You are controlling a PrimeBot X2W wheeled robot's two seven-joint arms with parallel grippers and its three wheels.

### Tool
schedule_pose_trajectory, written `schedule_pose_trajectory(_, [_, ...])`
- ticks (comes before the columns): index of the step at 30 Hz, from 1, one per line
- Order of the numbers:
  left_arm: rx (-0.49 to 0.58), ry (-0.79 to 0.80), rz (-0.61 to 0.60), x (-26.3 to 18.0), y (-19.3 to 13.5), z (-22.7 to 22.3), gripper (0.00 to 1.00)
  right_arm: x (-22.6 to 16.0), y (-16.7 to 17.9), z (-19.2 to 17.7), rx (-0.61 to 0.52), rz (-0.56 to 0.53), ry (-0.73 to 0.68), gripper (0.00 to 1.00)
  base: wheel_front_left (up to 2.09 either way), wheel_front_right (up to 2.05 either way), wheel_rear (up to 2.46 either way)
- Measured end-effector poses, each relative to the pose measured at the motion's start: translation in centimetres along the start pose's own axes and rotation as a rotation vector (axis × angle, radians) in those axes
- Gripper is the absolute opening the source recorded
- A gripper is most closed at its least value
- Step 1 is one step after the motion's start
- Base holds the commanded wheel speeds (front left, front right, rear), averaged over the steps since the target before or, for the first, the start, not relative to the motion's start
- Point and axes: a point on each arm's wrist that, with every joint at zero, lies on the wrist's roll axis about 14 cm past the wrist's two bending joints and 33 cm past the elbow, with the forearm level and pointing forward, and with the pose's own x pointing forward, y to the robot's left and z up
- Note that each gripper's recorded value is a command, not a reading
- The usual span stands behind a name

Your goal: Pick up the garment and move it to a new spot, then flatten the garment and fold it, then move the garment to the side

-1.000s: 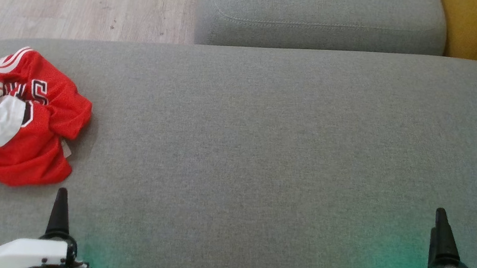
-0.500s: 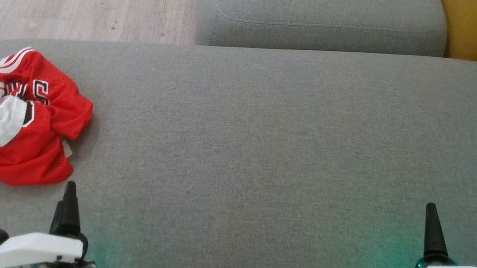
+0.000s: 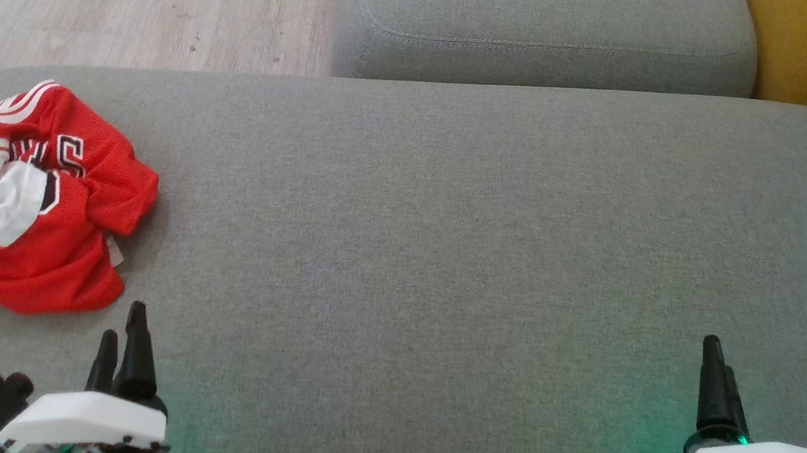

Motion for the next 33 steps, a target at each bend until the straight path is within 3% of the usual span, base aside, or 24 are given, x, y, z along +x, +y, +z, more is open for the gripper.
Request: schedule_pose_trajectory(33, [0.437,-0.06,-0.003,-0.6,-0.4,0.3,1.0,0.2,2.4,-1.1,-0.388,0.082,0.023,1.0,0.0,0.0,0.0])
